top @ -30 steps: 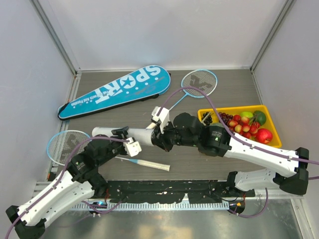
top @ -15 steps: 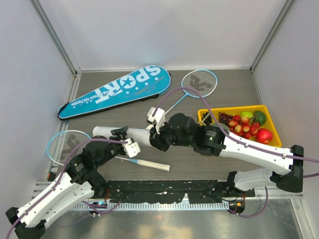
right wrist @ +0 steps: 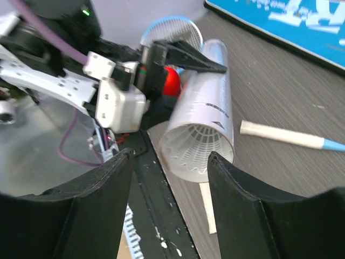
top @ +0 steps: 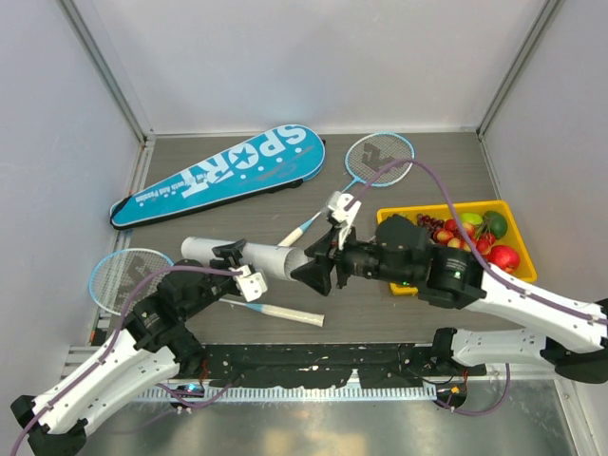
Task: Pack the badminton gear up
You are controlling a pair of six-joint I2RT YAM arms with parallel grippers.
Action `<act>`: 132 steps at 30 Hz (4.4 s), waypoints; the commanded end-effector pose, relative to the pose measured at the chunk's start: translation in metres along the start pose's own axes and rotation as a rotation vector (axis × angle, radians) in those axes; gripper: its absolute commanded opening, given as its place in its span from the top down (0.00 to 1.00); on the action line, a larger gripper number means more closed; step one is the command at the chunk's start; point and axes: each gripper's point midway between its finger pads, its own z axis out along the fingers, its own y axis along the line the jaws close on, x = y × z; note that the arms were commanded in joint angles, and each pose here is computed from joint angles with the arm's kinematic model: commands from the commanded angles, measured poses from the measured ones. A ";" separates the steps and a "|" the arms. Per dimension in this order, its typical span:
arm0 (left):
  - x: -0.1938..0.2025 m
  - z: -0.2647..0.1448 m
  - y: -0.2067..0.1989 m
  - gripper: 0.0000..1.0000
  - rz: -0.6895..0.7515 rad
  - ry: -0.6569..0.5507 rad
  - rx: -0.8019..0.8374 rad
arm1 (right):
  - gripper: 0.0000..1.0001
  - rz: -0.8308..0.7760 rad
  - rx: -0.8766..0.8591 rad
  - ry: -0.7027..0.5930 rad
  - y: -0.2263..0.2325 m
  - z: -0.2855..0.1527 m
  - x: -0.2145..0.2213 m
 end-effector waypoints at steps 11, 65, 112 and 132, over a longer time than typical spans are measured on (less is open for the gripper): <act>-0.021 -0.003 0.018 1.00 -0.016 -0.082 -0.072 | 0.32 0.032 0.214 -0.183 -0.036 -0.017 -0.028; -0.030 -0.019 0.036 1.00 -0.003 -0.162 -0.197 | 0.60 0.090 0.673 0.244 -0.237 0.041 0.111; -0.029 -0.017 0.035 1.00 0.000 -0.156 -0.192 | 0.78 0.166 0.662 0.575 -0.295 0.075 0.237; -0.015 -0.009 0.031 1.00 -0.016 -0.074 -0.171 | 0.95 0.261 0.445 0.216 -0.220 0.044 0.147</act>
